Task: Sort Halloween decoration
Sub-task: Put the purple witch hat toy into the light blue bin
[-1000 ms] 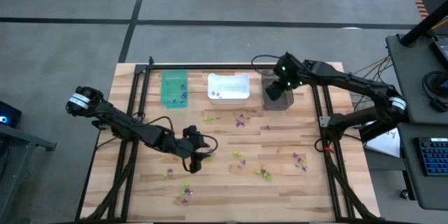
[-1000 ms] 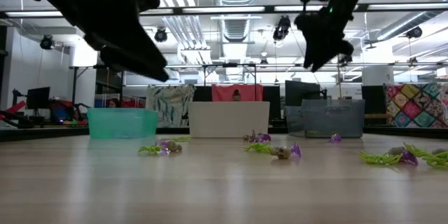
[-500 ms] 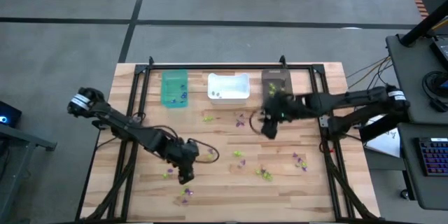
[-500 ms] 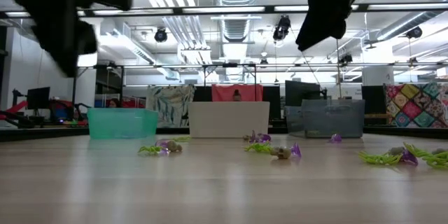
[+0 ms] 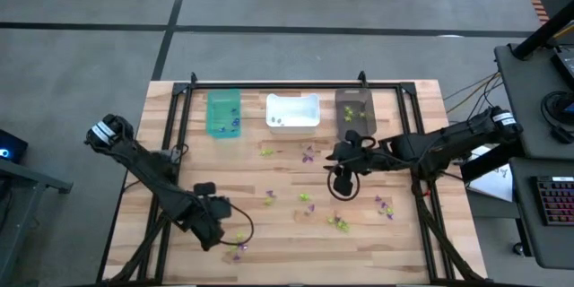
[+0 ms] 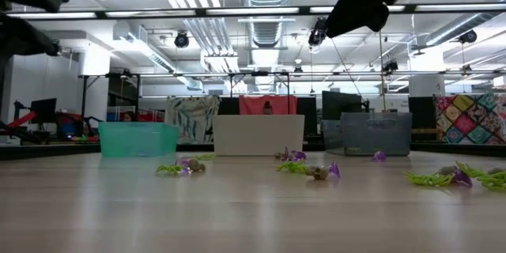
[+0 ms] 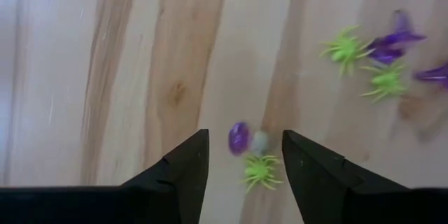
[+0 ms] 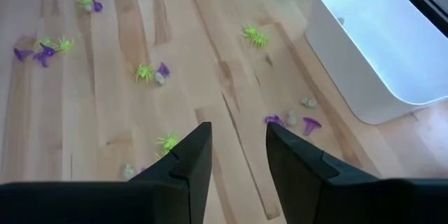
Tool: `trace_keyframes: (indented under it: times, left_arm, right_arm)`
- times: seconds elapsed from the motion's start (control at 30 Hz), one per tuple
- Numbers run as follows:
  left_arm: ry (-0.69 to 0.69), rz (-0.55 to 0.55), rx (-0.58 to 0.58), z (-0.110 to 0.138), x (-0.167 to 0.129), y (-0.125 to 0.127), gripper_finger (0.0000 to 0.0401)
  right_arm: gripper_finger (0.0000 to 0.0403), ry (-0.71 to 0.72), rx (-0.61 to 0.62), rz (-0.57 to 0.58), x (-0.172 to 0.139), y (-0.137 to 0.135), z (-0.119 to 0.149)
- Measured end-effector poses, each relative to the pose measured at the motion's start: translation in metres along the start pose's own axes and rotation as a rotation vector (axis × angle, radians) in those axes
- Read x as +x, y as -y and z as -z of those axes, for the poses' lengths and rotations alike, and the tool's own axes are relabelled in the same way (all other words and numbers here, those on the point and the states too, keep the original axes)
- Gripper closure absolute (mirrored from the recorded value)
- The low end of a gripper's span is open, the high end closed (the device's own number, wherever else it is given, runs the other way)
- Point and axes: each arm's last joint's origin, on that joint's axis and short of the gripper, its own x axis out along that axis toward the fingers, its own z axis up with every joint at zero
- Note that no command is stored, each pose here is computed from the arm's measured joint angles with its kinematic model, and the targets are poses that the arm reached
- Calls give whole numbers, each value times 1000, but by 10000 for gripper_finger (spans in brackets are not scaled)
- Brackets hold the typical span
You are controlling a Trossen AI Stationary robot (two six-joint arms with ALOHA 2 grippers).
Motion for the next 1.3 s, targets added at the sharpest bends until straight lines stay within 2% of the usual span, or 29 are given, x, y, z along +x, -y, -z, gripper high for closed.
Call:
trace_keyframes:
  times: [0.4,0.87,1.3]
  left_arm:
    - [7,11,-24,11,23,-6,242]
    - [-17,9,-44,18,33,-12,251]
    - [-14,14,-41,18,33,-12,336]
  right_arm:
    - [280,8,13,-4,2,0,2]
    - [280,-12,42,3,5,2,8]
    - [280,-12,42,3,5,2,8]
